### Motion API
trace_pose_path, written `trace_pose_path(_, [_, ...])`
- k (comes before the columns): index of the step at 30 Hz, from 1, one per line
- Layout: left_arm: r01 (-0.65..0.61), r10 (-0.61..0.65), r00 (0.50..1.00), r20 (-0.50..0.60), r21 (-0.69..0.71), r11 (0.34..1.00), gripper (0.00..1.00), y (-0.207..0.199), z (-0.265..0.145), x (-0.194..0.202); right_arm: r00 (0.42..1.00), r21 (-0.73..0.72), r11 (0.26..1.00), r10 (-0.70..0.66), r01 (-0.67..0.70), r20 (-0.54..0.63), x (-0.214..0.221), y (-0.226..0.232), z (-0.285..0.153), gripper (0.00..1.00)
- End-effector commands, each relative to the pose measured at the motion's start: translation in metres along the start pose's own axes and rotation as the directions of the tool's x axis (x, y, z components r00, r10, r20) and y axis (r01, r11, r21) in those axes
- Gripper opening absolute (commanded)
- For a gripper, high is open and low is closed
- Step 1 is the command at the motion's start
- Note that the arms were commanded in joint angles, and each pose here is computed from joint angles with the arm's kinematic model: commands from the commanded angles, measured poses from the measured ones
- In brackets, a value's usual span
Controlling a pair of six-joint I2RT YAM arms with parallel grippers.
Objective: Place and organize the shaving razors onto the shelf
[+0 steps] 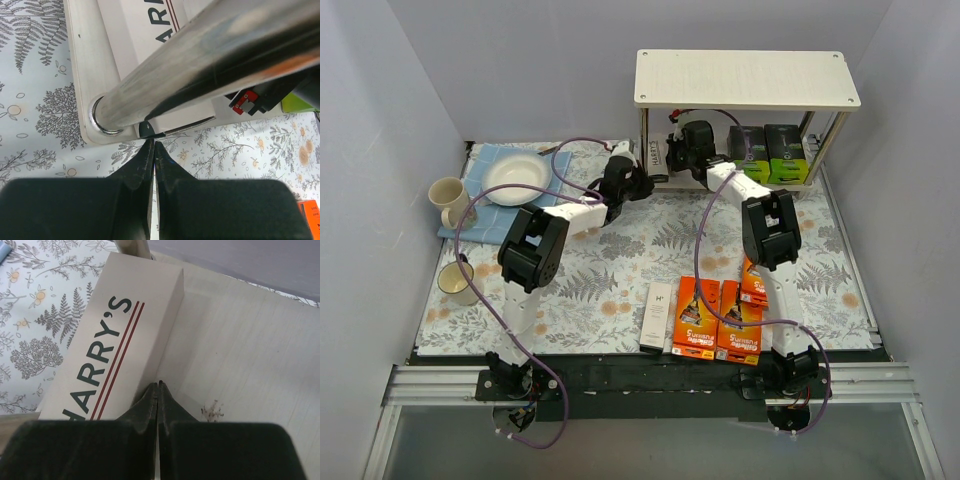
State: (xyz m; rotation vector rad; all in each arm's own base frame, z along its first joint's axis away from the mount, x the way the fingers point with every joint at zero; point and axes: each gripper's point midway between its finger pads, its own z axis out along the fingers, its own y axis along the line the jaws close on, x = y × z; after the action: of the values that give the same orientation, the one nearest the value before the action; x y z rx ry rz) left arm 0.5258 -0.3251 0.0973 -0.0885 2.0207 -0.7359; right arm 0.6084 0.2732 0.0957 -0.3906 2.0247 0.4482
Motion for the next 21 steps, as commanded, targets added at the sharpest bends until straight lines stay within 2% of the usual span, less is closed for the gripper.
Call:
trace_pose_path(1, [-0.013, 0.012, 0.997, 0.076, 0.003, 1.0, 0.0, -0.017, -0.027, -0.043, 0.995, 0.118, 0.992, -0.022, 0.034, -0.095, 0.023, -0.016, -0.018, 0.01])
trace_pose_path(4, [-0.051, 0.056, 0.994, 0.095, -0.058, 0.997, 0.0, -0.009, -0.033, -0.053, 0.993, 0.152, 0.987, -0.036, 0.052, -0.111, 0.026, -0.023, -0.022, 0.01])
trace_pose_path(8, [-0.098, 0.132, 0.974, 0.184, -0.183, 0.978, 0.0, 0.015, -0.038, -0.083, 0.992, 0.185, 0.98, -0.046, 0.067, -0.114, 0.026, -0.03, -0.026, 0.01])
trace_pose_path(14, [-0.094, 0.152, 0.958, 0.244, -0.234, 0.968, 0.0, 0.048, -0.02, -0.113, 0.99, 0.183, 0.98, -0.054, 0.077, -0.128, 0.029, -0.029, -0.033, 0.01])
trace_pose_path(20, [-0.113, 0.135, 0.933, 0.333, -0.086, 0.99, 0.0, 0.037, 0.006, -0.143, 0.987, 0.131, 0.988, -0.062, 0.082, -0.149, 0.036, -0.017, -0.041, 0.01])
trace_pose_path(21, [-0.124, 0.141, 0.935, 0.324, -0.073, 0.99, 0.0, 0.039, 0.015, -0.136, 0.985, 0.131, 0.988, -0.06, 0.081, -0.159, 0.04, -0.018, -0.042, 0.01])
